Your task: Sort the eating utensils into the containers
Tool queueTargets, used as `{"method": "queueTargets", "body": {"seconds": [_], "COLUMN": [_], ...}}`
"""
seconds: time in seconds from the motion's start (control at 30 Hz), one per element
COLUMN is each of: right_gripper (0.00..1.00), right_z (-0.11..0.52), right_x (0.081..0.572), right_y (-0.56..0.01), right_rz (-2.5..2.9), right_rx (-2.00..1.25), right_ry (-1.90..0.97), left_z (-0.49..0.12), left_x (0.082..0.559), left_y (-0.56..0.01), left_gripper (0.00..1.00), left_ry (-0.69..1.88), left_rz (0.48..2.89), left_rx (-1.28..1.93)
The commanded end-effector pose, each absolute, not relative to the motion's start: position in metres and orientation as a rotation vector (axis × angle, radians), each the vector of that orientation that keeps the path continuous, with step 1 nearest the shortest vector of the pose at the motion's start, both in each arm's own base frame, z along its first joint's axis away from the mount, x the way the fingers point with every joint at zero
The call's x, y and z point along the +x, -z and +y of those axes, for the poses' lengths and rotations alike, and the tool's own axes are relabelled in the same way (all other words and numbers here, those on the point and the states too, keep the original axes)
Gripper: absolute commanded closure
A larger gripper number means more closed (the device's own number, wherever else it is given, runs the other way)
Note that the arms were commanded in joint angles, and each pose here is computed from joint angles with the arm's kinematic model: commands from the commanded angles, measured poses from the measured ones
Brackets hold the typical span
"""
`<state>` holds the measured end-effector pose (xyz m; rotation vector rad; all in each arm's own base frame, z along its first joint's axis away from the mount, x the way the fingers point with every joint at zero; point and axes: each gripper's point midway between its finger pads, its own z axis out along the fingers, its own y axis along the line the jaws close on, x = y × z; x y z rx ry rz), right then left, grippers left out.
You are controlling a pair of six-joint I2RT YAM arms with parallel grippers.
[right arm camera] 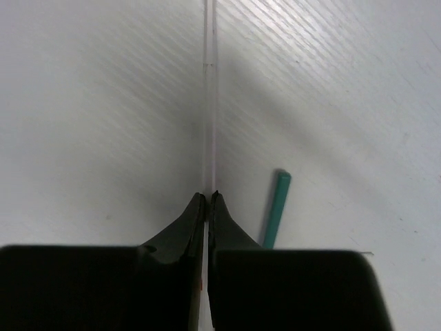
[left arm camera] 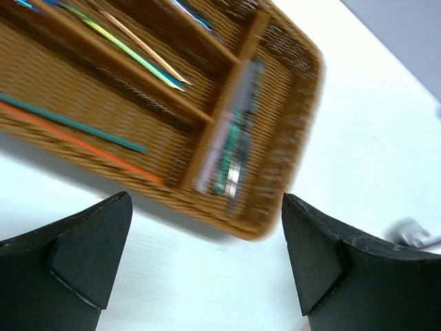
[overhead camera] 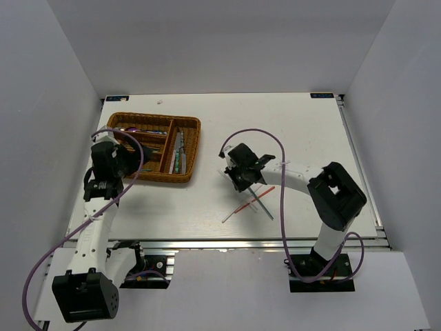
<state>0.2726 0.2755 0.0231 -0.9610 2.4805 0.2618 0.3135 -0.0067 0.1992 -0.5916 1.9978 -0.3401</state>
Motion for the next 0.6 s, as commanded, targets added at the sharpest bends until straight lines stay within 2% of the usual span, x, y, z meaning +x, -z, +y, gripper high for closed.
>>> {"method": "queueTargets", "body": {"seconds": [0.0, 0.03, 0.07, 0.2, 0.4, 0.5, 0.57], "right_gripper": [1.00, 1.00, 1.00, 1.00, 1.00, 1.00, 1.00], "right_z": [0.321, 0.327, 0.332, 0.362, 0.385, 0.394, 0.397], "right_x": [0.274, 0.272, 0.272, 0.253, 0.246, 0.244, 0.242], "right_y": [-0.096, -0.108, -0.127, -0.177, -0.223, -0.234, -0.239], "right_rz": [2.273, 2.245, 2.203, 2.084, 1.993, 1.970, 1.956], "right_rx": [-0.921, -0.912, -0.896, -0.911, -0.883, -0.883, -0.886], "right_ry": [-0.574, -0.620, -0.671, -0.932, -1.062, -1.072, -1.081], "left_z": [-0.059, -0.081, -0.094, -0.150, -0.185, -0.199, -0.202], "left_x": [0.322, 0.313, 0.321, 0.304, 0.311, 0.310, 0.313], "left_y": [-0.219, -0.210, -0.240, -0.266, -0.270, -0.271, -0.260], "left_gripper": [0.02, 0.02, 0.02, 0.02, 0.03, 0.07, 0.15], "left_ry": [0.733, 0.887, 1.030, 1.282, 1.364, 1.393, 1.370], "left_rz": [1.921, 1.936, 1.792, 1.647, 1.631, 1.639, 1.682], "left_rx": [-0.550, -0.531, -0.538, -0.468, -0.427, -0.395, -0.408]}}
